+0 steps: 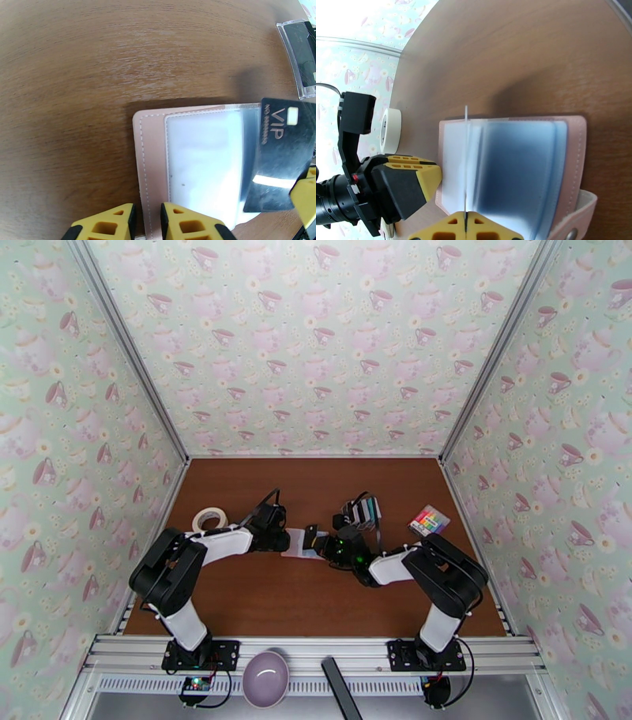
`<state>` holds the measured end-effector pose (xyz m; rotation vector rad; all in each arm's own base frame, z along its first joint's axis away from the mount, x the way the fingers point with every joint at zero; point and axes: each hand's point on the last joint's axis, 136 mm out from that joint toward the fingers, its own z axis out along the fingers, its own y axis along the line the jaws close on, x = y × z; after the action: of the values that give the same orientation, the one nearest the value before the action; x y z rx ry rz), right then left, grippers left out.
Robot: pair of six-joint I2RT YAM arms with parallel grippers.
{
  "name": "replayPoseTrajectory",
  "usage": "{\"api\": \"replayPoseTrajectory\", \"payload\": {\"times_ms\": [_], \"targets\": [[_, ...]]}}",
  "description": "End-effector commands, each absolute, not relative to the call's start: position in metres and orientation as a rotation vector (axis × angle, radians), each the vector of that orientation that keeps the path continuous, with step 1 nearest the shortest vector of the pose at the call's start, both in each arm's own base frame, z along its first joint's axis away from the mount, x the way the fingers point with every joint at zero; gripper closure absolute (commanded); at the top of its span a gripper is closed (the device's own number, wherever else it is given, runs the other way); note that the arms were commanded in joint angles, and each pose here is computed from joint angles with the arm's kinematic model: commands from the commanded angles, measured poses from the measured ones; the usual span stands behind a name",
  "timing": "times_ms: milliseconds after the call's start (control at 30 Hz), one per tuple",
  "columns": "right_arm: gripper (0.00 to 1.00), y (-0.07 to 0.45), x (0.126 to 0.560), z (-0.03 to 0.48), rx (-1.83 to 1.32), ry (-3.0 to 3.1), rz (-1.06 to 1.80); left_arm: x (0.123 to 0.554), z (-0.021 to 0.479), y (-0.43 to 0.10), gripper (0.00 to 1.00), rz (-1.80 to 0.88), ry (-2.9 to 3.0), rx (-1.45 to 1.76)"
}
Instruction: Put the credit cards into the card holder
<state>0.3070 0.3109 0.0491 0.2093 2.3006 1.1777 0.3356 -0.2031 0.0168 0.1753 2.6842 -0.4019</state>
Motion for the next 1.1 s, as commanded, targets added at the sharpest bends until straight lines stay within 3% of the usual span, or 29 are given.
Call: {"api": "replayPoseTrajectory", "payload": {"times_ms": [0, 367, 1067], "targets": [[0.95, 0.319, 0.307, 0.047, 0.211, 2.295, 1.239, 0.314, -0.014, -0.202, 0.75, -0.398, 2.784, 0.203], [0.95, 0.325, 0.302, 0.045, 0.266, 2.261, 1.366, 0.313, -0.014, -0.202, 0.75, -0.400, 2.782, 0.198], [0.95, 0.324, 0.292, 0.032, 0.278, 2.300, 1.348, 0.309, -0.016, -0.202, 0.75, -0.400, 2.790, 0.199]]}}
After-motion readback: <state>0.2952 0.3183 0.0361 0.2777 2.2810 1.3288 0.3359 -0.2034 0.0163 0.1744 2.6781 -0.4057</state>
